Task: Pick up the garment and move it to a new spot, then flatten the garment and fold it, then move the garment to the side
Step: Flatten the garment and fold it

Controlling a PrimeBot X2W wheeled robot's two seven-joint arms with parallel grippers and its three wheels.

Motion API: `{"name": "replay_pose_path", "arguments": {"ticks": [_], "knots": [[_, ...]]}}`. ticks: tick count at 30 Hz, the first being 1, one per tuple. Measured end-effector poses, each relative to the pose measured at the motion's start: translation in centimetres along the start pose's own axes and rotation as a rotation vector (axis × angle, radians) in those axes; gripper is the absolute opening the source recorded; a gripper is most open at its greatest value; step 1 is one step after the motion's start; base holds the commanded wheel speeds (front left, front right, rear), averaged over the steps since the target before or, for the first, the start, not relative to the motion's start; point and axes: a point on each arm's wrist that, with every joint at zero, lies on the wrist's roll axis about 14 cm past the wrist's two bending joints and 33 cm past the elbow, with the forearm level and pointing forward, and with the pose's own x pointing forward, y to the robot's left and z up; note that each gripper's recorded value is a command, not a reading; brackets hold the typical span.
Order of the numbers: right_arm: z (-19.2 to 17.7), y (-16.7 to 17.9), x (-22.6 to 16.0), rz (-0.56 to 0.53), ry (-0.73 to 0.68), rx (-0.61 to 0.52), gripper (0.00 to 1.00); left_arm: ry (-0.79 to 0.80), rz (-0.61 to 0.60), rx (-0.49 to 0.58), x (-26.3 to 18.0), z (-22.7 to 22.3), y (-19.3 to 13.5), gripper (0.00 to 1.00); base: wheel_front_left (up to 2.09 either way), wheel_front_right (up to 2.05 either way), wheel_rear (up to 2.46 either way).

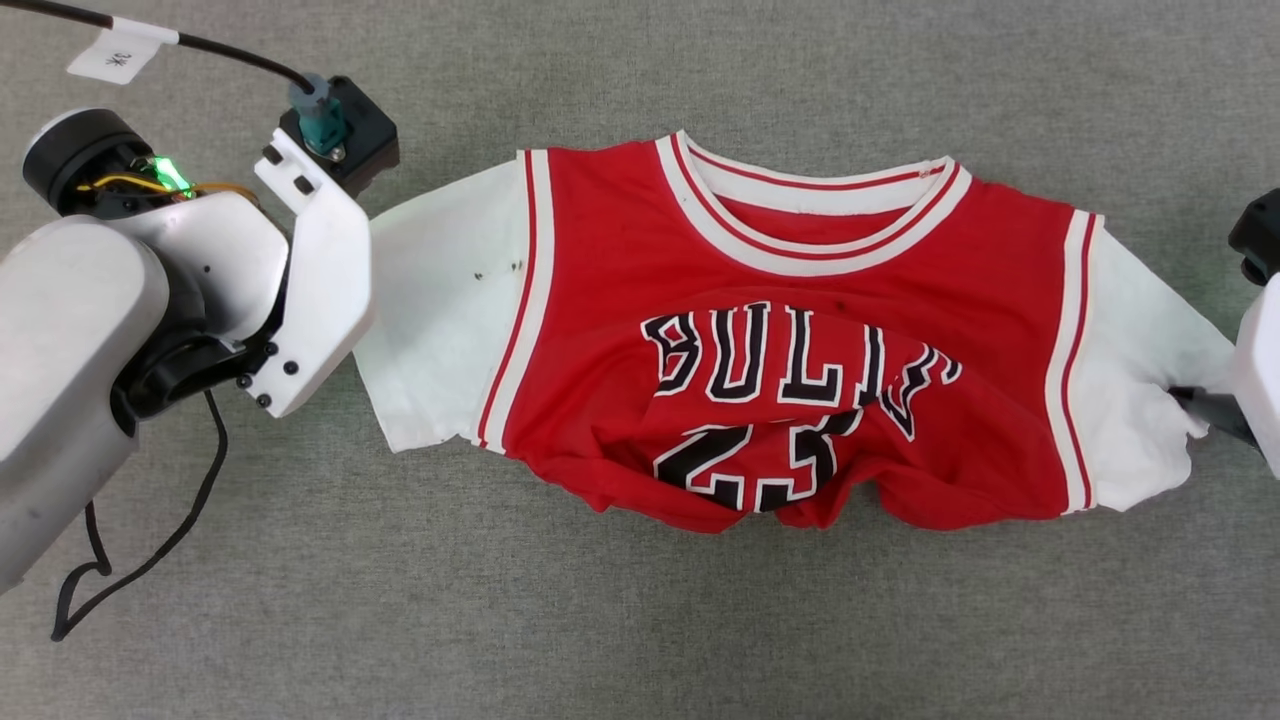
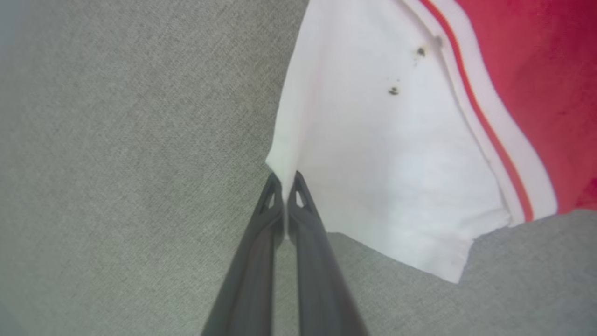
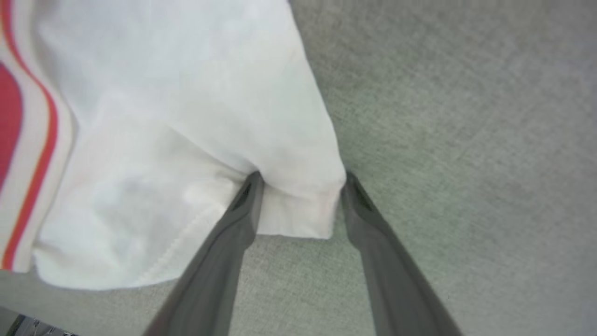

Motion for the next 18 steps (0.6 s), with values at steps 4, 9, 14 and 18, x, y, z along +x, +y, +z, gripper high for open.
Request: {"name": "replay_pose_path", "arguments": {"ticks": [4, 9, 14, 18], "knots": [[1.2, 0.3, -0.8, -0.003, -0.087, -0.002, 0.00, -0.025, 0.013, -0.001, -0.6, 0.4, 0.1, 0.00, 0.00, 0.00, 0.00], [3.2, 0.5, -3.5, -0.027, -0.249, -0.020, 0.00, -0.104, 0.042, 0.016, -2.7, 1.8, -0.2, 0.00, 0.00, 0.00, 0.00], [5.3, -0.4, -8.8, -0.103, -0.433, -0.066, 0.00, -0.223, 0.098, 0.046, -6.3, 3.8, -0.2, 0.00, 0.00, 0.00, 0.00], [6.6, -0.7, -13.5, -0.166, -0.571, -0.112, 0.00, -0.344, 0.150, 0.076, -9.6, 5.9, -0.3, 0.00, 0.00, 0.00, 0.00]]}}
